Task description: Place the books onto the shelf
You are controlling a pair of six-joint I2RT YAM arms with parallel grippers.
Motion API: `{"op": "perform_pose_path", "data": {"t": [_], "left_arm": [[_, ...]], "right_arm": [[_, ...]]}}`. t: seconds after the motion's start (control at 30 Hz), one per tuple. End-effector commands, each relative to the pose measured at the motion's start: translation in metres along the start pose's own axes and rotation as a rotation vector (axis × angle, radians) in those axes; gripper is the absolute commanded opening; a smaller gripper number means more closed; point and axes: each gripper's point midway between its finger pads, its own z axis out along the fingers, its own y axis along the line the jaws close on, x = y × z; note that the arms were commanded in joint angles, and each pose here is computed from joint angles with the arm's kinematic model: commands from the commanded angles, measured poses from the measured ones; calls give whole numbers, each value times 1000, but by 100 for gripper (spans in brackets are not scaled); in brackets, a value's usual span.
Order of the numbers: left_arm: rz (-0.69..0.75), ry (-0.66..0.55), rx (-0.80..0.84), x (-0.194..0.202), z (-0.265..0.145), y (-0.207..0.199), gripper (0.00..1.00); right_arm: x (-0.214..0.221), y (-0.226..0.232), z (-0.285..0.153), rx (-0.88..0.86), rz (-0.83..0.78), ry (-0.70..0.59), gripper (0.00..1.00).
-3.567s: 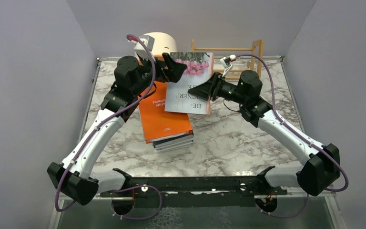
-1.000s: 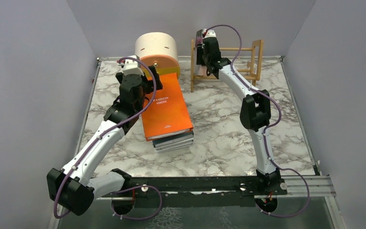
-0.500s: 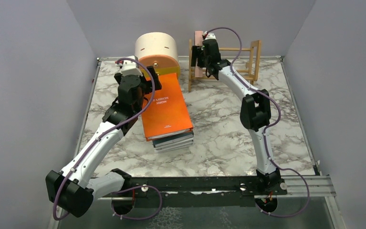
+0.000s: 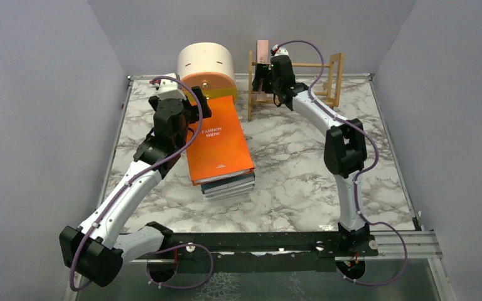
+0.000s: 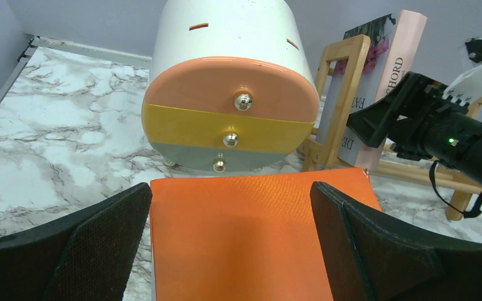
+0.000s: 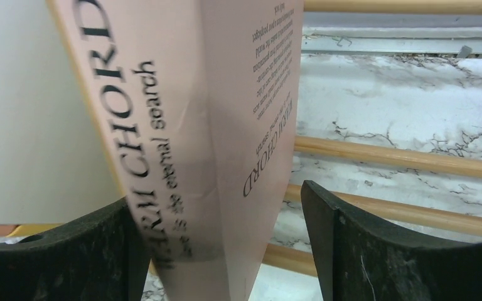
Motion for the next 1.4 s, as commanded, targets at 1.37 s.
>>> {"op": "perform_pose_path", "data": {"t": [1.37], "left_arm": [[-37, 269, 159, 35, -66, -7, 98]], "right_arm": [[12, 106, -302, -813, 207, 34, 80]]}}
